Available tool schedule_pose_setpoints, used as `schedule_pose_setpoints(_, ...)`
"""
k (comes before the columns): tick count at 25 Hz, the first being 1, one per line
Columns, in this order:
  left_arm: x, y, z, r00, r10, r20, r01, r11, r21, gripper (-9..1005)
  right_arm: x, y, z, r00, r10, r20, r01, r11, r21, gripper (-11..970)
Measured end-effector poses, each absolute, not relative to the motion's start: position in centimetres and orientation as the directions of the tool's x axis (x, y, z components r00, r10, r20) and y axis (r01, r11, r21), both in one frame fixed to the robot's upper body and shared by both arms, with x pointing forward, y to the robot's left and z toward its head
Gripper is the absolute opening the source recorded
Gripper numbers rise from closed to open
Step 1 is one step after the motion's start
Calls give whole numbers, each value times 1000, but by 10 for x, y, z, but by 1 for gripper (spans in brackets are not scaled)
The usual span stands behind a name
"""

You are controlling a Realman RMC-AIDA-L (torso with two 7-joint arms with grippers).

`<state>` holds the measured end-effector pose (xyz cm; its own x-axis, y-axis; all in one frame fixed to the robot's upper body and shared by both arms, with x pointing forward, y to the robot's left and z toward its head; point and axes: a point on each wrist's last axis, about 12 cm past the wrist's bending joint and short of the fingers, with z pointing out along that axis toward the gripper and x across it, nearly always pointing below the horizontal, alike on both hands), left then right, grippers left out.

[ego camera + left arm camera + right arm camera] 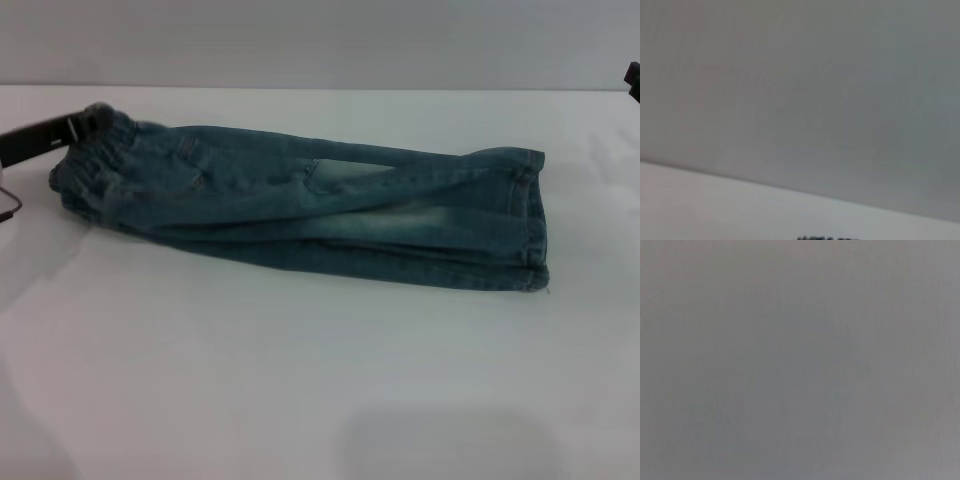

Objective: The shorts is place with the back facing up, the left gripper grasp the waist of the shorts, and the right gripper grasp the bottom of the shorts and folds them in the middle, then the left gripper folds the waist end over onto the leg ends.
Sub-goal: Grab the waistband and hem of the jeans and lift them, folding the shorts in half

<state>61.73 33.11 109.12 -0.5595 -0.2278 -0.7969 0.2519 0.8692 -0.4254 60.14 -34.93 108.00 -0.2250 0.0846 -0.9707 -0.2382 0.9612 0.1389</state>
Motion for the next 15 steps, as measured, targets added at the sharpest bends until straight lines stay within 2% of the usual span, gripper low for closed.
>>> schedule_pose_setpoints(11,630,324,1105,-497,-297,-815,245,853,-460,59,600,-347,1077,-234,92,-968,-242,959,150,436)
schedule_pose_setpoints(15,636,324,1106,-453,-362,-815,171,862,-477,67,599,-345,1075,-239,96,-966,-243,958,155,437)
